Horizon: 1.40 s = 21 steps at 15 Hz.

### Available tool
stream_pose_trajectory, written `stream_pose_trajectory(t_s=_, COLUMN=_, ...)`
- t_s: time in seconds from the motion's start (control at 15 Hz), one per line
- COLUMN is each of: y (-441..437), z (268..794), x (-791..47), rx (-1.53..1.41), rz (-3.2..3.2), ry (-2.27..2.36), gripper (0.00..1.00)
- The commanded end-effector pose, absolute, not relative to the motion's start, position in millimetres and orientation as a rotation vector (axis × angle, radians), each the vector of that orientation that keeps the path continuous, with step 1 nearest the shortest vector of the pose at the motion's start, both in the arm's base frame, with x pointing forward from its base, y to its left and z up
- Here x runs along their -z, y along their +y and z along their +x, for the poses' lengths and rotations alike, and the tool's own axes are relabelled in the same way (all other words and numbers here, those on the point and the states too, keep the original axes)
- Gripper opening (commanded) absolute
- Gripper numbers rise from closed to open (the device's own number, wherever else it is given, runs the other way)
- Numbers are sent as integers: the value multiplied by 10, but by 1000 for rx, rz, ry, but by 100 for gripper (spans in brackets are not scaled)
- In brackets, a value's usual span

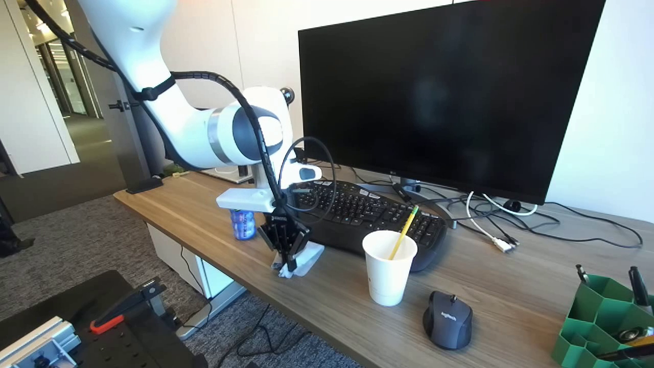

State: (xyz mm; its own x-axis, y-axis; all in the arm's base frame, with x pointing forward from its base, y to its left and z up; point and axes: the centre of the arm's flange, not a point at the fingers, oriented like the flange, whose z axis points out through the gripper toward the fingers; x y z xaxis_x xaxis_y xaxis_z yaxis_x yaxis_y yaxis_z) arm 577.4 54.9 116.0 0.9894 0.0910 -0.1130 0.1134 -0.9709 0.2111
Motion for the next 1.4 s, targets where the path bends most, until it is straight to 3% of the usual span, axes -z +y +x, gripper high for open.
stream_pose_trajectory(t_s=0.0, y=381, z=5917, x=-1137, rx=178, rz=2901, ry=55, gripper=2)
stream_pose_trajectory(t_s=1.33, y=483, z=5699, x=-1403, rx=174, rz=2934, ry=69, gripper=2)
